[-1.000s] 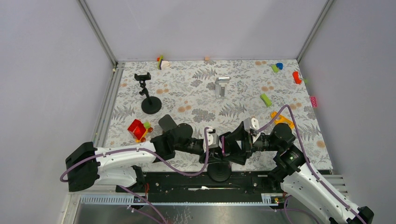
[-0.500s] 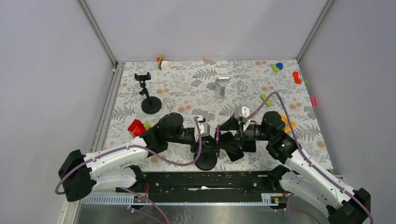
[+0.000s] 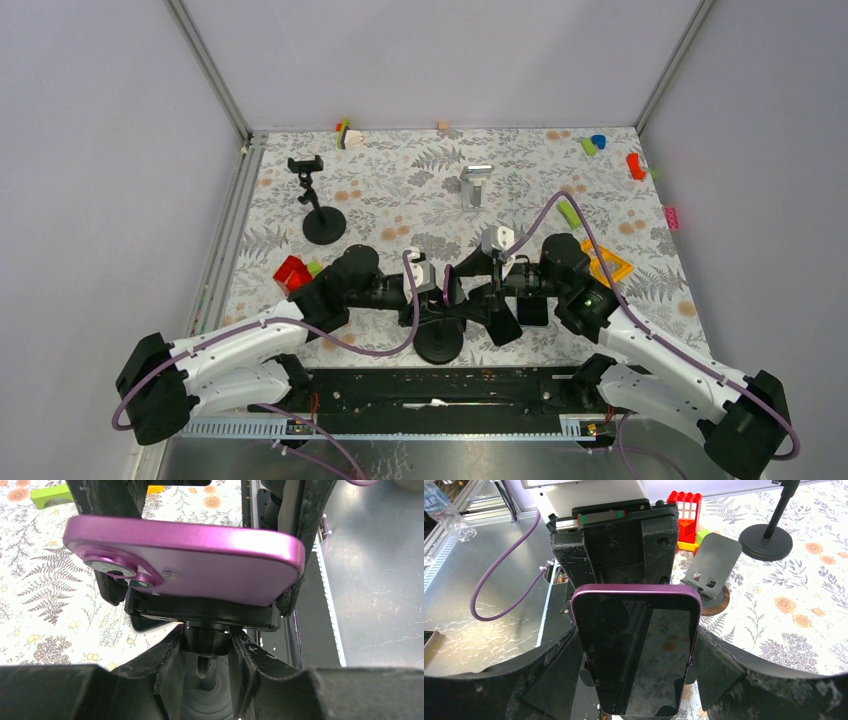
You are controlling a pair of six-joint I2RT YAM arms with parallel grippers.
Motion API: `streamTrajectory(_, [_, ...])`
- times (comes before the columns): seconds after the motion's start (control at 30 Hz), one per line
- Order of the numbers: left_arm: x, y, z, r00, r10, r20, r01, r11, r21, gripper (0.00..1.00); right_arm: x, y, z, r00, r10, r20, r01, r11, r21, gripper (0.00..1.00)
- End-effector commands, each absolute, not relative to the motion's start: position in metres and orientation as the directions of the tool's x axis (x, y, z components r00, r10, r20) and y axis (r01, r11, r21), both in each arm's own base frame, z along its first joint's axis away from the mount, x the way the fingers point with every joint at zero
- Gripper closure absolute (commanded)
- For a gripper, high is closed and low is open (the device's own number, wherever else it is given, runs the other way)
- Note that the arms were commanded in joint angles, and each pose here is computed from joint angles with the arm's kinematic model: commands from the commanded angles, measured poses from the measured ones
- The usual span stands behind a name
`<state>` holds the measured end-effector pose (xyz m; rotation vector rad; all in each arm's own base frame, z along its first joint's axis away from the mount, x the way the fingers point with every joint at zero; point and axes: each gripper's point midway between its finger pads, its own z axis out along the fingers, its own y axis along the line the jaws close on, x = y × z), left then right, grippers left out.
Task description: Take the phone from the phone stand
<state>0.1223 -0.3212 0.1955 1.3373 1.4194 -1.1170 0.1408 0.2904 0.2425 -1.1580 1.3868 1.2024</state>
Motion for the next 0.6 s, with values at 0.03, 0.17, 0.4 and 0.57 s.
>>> streamTrajectory(0.03, [0.123, -0.327, 0.217, 0.014, 0.148, -0.989, 1.000, 0.009, 0.015, 1.00, 0.151, 0.290, 0.244, -0.076, -0.099, -0.992, -0.987, 0.150, 0.061, 0.35])
streamTrajectory(0.17, [0.123, -0.328, 0.216, 0.009, 0.149, -0.989, 1.000, 0.007, 0.010, 1.00, 0.147, 0.288, 0.240, -0.079, -0.116, -0.990, -0.987, 0.145, 0.062, 0.26])
streamTrajectory(0.4, [0.123, -0.329, 0.215, 0.003, 0.154, -0.988, 1.000, 0.002, 0.004, 1.00, 0.147, 0.291, 0.233, -0.108, -0.134, -0.985, -0.985, 0.150, 0.087, 0.07])
streamTrajectory(0.57, [0.123, -0.329, 0.214, 0.000, 0.158, -0.987, 1.000, 0.001, 0.000, 1.00, 0.146, 0.293, 0.235, -0.109, -0.126, -0.986, -0.985, 0.147, 0.090, 0.00])
